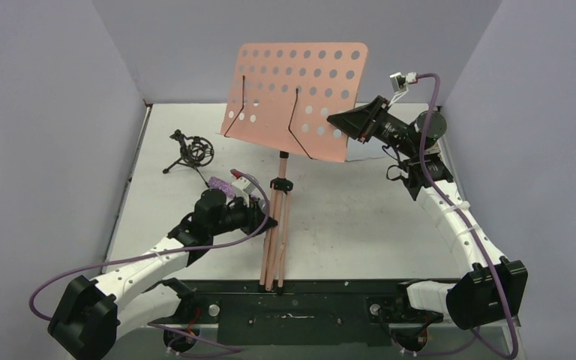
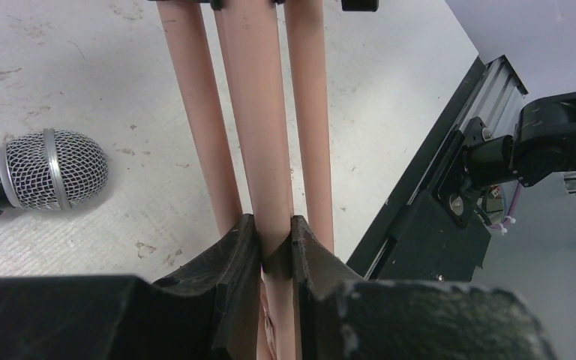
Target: Set up the instrument practice props
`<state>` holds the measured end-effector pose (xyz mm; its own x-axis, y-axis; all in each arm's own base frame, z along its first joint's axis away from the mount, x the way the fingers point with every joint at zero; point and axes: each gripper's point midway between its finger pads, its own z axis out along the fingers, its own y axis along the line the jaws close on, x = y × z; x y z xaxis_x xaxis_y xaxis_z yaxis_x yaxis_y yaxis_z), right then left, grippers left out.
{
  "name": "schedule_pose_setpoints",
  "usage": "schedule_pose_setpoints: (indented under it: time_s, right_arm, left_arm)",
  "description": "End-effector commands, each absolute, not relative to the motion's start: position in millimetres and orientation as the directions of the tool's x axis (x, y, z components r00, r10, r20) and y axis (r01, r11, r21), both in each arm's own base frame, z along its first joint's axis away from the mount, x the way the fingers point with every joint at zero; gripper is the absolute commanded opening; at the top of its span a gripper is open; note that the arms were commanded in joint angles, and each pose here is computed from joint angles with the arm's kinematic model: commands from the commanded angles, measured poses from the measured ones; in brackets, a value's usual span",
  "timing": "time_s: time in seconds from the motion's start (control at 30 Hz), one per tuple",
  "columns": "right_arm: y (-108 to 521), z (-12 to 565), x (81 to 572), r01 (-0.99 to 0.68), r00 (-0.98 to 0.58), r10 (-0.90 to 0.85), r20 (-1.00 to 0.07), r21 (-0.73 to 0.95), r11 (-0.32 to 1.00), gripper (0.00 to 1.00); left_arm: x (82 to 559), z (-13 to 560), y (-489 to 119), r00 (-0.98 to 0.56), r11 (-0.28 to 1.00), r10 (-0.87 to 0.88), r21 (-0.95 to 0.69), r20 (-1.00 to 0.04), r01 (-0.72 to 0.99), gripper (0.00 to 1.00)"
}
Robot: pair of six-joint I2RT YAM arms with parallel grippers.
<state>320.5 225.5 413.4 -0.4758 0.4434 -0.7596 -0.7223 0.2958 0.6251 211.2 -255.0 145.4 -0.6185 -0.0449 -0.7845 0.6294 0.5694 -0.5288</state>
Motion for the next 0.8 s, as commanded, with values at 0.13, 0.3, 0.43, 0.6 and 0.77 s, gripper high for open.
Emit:
schedule_pose_setpoints:
  time_s: [0.13, 0.3, 0.43, 0.6, 0.77]
  right_arm:
    - [221.7, 559.1, 201.3, -0.988, 0.008, 0.496, -0.868, 0.069, 0.137, 0.05]
    - [218.2, 575.3, 192.5, -0.989, 0.036, 0.515, -0.857, 0.044, 0.142, 0.05]
    - [215.5, 589.3, 187.1, -0.989, 0.053, 0.531, -0.846, 0.032, 0.148, 0.05]
    - [212.7, 593.2, 189.9, -0.981, 0.064, 0.532, -0.844, 0.043, 0.187, 0.05]
    - [214.1, 579.4, 191.6, -0.982, 0.042, 0.524, -0.851, 0.063, 0.181, 0.05]
  left_arm:
    - [270.9, 338.6, -263.5, -0.034, 0.553, -0.326, -0.220, -0.945, 0.804, 0.00]
    - [269.4, 362.4, -264.0, 0.023, 0.541, -0.353, -0.184, -0.935, 0.820, 0.00]
    - [265.9, 381.8, -264.8, 0.054, 0.521, -0.390, -0.172, -0.919, 0.836, 0.00]
    - [269.7, 388.8, -265.8, 0.083, 0.531, -0.385, -0.147, -0.919, 0.835, 0.00]
    - [278.6, 382.1, -266.6, 0.102, 0.558, -0.365, -0.130, -0.925, 0.819, 0.00]
